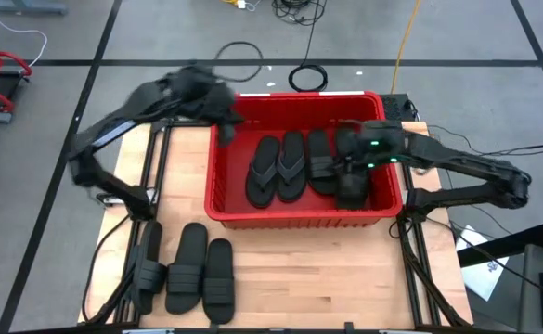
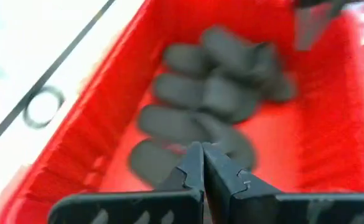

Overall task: Pick and place slides into bin
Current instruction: Put the right black slide into the red bin

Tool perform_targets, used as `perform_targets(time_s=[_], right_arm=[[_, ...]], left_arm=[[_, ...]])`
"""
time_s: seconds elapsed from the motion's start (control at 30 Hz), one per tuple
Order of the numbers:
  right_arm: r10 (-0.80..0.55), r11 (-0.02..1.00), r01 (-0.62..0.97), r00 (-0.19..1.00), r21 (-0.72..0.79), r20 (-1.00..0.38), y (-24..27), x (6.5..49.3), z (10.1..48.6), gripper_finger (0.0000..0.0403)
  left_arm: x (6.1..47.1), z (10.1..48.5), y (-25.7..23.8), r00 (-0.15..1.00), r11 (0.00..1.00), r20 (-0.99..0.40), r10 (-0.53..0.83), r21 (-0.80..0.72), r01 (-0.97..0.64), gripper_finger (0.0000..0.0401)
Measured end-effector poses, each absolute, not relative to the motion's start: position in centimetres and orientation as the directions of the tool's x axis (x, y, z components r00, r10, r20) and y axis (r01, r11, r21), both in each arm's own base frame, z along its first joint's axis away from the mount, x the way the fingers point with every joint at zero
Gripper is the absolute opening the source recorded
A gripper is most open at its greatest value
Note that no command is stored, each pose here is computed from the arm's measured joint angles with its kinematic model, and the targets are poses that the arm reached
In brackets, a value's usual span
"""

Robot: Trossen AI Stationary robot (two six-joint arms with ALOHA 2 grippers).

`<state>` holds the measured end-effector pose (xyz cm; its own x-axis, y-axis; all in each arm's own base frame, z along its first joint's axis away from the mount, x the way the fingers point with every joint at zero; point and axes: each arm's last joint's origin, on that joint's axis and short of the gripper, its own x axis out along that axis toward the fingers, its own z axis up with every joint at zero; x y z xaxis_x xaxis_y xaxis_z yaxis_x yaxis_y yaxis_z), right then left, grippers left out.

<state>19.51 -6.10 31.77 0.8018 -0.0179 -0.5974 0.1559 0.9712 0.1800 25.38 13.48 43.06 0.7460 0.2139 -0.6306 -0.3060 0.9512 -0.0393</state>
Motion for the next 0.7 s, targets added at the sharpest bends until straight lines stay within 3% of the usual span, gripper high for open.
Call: perform_targets(time_s=[0.17,0.3,0.57,0.7], right_arm=[[0.015,0.984,0.069,0.888,0.166,-0.459,-4.1,15.7,34.6,0.0],[-0.012,0.987,0.08,0.904,0.142,-0.427,-2.9,12.6,35.5,0.0],[0.048,0.999,-0.04,0.938,0.029,-0.343,-1.3,8.6,36.3,0.0],[0.058,0.998,-0.051,0.941,0.03,-0.334,-1.1,8.1,36.3,0.0]], left_arm=[[20.8,46.7,5.7,0.816,0.966,-0.566,0.114,-0.13,-0.225,0.0],[18.4,46.9,1.2,0.782,0.927,-0.62,0.06,-0.256,-0.274,0.0],[18.7,41.6,-5.1,0.638,0.9,-0.767,0.066,-0.231,-0.37,0.0],[20.0,37.7,-8.2,0.62,0.875,-0.779,-0.091,-0.359,-0.323,0.0001]])
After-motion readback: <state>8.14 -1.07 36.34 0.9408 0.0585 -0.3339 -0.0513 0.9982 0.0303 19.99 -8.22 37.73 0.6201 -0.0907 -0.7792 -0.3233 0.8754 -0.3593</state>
